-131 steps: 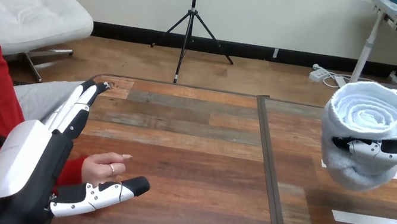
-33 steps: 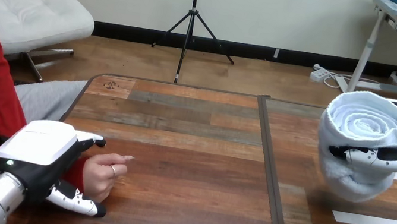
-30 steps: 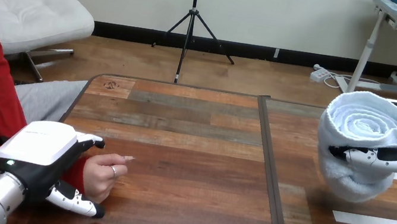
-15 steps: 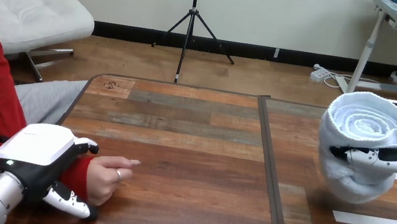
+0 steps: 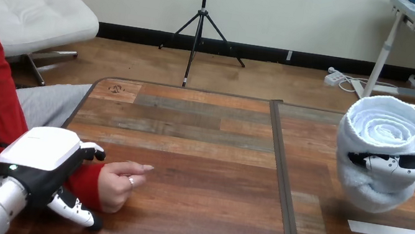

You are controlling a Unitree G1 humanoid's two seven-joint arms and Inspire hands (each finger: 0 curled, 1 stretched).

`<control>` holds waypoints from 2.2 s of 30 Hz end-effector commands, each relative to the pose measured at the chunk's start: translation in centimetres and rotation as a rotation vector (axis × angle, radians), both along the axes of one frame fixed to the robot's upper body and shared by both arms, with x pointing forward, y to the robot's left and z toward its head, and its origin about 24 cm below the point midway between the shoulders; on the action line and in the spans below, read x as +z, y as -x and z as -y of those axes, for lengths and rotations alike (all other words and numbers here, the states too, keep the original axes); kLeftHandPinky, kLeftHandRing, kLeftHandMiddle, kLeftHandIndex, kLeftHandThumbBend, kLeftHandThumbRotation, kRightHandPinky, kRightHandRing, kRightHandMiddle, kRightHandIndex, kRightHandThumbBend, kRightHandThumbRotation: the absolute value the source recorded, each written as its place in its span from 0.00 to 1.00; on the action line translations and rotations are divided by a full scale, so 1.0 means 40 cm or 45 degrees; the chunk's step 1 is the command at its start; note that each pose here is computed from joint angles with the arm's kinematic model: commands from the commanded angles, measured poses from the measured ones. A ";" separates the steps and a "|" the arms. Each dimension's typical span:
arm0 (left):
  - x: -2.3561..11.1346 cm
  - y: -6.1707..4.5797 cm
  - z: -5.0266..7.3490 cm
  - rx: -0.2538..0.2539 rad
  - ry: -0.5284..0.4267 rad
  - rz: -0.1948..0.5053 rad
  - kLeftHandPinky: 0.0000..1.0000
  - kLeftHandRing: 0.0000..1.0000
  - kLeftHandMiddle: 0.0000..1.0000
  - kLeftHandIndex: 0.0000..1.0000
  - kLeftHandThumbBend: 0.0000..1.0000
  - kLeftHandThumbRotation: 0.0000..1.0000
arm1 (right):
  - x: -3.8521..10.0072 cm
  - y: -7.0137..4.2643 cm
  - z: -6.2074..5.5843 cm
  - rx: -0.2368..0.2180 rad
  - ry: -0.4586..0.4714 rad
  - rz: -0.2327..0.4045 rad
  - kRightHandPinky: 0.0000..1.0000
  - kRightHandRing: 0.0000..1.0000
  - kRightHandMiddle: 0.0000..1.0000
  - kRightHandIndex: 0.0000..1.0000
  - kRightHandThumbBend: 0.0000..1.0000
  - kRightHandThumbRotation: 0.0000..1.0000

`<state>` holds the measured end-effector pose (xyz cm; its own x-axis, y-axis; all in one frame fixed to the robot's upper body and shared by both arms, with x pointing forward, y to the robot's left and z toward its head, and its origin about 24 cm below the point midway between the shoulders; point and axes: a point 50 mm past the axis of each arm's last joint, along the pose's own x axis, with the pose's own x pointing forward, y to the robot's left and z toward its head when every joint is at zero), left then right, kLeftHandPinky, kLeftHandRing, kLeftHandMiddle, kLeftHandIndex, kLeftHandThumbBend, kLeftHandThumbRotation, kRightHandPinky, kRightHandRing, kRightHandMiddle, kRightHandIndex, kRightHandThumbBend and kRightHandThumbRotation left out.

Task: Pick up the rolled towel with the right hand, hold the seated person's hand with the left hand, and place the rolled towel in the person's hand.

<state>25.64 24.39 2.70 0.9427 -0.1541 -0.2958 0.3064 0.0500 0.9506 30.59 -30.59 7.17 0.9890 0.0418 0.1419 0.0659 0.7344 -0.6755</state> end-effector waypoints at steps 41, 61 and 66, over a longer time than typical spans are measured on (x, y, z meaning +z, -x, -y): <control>0.030 -0.030 -0.015 0.053 -0.030 0.156 0.46 0.55 0.60 0.60 0.91 0.06 | 0.078 -0.026 -0.007 0.014 -0.032 0.177 0.34 0.39 0.43 0.43 0.80 0.00; 0.019 -0.032 -0.001 0.037 0.033 0.111 0.35 0.41 0.46 0.46 0.85 0.01 | 0.078 -0.025 -0.006 0.008 -0.043 0.186 0.35 0.39 0.43 0.43 0.81 0.00; 0.014 -0.032 0.004 0.036 0.044 0.098 0.33 0.38 0.42 0.42 0.84 0.00 | 0.078 -0.025 -0.005 0.010 -0.047 0.187 0.35 0.39 0.43 0.43 0.81 0.00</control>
